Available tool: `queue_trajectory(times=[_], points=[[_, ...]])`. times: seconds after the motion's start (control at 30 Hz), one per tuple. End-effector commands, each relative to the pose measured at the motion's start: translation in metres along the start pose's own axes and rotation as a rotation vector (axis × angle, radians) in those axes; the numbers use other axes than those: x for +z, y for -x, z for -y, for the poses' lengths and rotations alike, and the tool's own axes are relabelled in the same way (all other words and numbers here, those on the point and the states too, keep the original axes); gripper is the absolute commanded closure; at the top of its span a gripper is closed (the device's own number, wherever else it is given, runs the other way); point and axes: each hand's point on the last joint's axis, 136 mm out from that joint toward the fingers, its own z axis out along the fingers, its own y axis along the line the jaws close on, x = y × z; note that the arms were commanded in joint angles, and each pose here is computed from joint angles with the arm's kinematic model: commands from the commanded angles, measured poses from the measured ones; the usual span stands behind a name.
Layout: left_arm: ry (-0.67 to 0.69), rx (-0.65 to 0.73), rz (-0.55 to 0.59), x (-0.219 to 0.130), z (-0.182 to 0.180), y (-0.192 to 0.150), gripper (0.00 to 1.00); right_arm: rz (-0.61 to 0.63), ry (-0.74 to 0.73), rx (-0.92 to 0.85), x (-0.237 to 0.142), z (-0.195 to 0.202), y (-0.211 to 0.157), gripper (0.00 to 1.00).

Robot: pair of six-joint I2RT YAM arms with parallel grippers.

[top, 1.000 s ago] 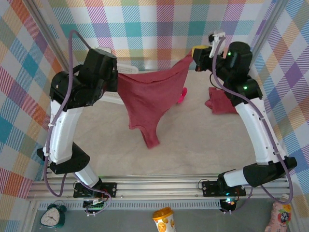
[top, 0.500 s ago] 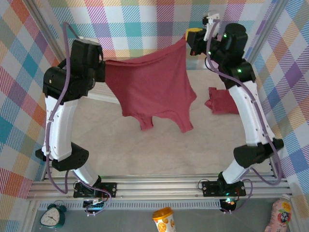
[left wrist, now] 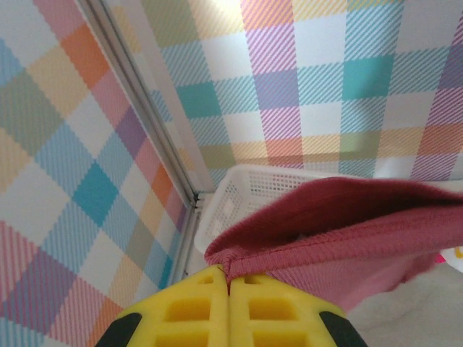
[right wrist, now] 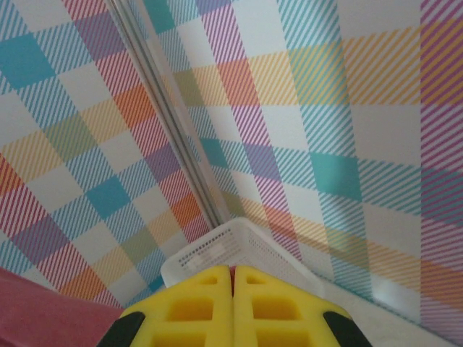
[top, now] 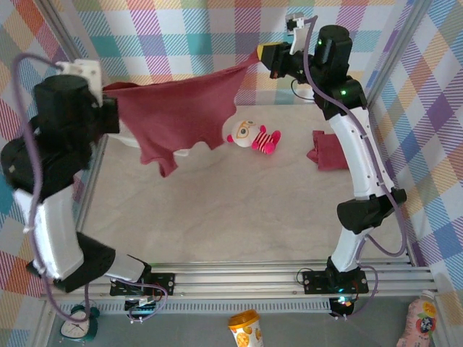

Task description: Fold and stack the tank tops

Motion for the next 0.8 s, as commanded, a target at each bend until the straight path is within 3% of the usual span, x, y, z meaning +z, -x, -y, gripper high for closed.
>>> queue_trajectory(times=[0.0, 0.13, 0.43, 0.6, 0.77], points=[[-0.001, 0.037, -0.009, -0.006, -0.005, -0.009, 1.0, 0.036, 0.021, 0.001, -0.018, -0.015, 0.013, 1.0], [-0.062, 0.03, -0.048, -0.004, 0.007, -0.021, 1.0, 0.042, 0.059, -0.005, -0.021, -0.025, 0.022, 1.0], [0.009, 0.032, -0.056, 0.005, 0.001, -0.029, 1.0, 0.04, 0.177, 0.007, 0.016, -0.046, 0.016, 1.0], [0.2, 0.068, -0.086, 0.018, -0.022, -0.031, 1.0, 0.037, 0.241, 0.021, 0.048, -0.064, 0.007, 1.0], [0.398, 0.043, -0.037, -0.009, -0.071, -0.011, 1.0, 0.048, 0.328, 0.029, 0.073, -0.094, -0.002, 1.0]])
